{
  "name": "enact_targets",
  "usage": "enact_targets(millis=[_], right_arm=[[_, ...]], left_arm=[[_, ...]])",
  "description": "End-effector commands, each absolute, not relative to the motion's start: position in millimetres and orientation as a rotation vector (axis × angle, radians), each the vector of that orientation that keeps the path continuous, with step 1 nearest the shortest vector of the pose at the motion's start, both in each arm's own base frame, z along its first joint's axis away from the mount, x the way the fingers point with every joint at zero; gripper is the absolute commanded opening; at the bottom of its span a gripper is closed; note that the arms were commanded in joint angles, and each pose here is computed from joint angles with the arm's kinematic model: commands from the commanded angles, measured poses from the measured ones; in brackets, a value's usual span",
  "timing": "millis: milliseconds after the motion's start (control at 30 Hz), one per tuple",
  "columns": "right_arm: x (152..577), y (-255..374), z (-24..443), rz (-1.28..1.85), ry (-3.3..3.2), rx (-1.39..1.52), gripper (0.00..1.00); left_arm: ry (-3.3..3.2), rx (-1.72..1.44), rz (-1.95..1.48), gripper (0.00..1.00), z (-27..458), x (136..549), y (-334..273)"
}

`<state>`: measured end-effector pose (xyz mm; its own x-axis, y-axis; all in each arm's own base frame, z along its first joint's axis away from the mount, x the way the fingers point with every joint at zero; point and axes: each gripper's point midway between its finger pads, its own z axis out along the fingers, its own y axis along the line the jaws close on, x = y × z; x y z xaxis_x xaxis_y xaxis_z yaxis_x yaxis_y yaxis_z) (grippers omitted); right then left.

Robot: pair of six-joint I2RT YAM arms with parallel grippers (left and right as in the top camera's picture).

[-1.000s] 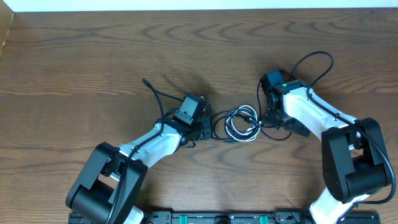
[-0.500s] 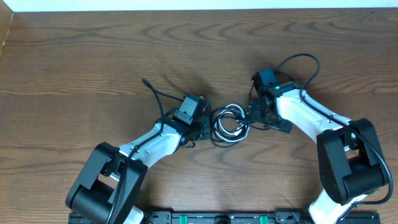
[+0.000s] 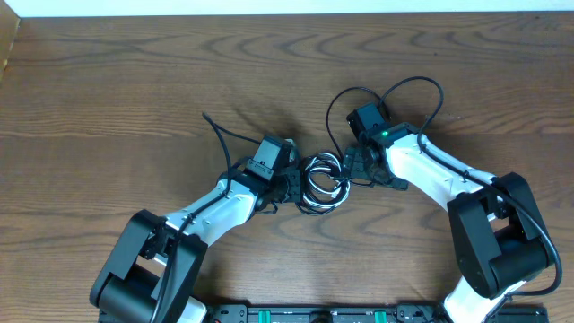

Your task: Untangle cables

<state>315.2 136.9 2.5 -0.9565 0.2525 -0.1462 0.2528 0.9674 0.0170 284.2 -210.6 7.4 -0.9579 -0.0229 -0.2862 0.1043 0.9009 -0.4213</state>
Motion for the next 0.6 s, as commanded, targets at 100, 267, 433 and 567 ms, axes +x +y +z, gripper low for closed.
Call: enact_targets(millis=[100,267,433,567], right_arm=[[308,155,1,0.078,3.01,0.279,0.99],[308,155,1,0.072,3.011,0.232,0.99],[310,156,1,0.077,3.004,0.231,0.99],[309,156,1,0.075,3.005,0.223,0.99]], left_arm=[[2.726,0.274,-0.943,0.54,34,263,-245],[2.718,0.268,-0.923,0.55,36,265,-243],[2.742,0.244,-0.861,0.55,30,266,-236],[2.788,0.068,-0.689,0.55,25,271,-211]])
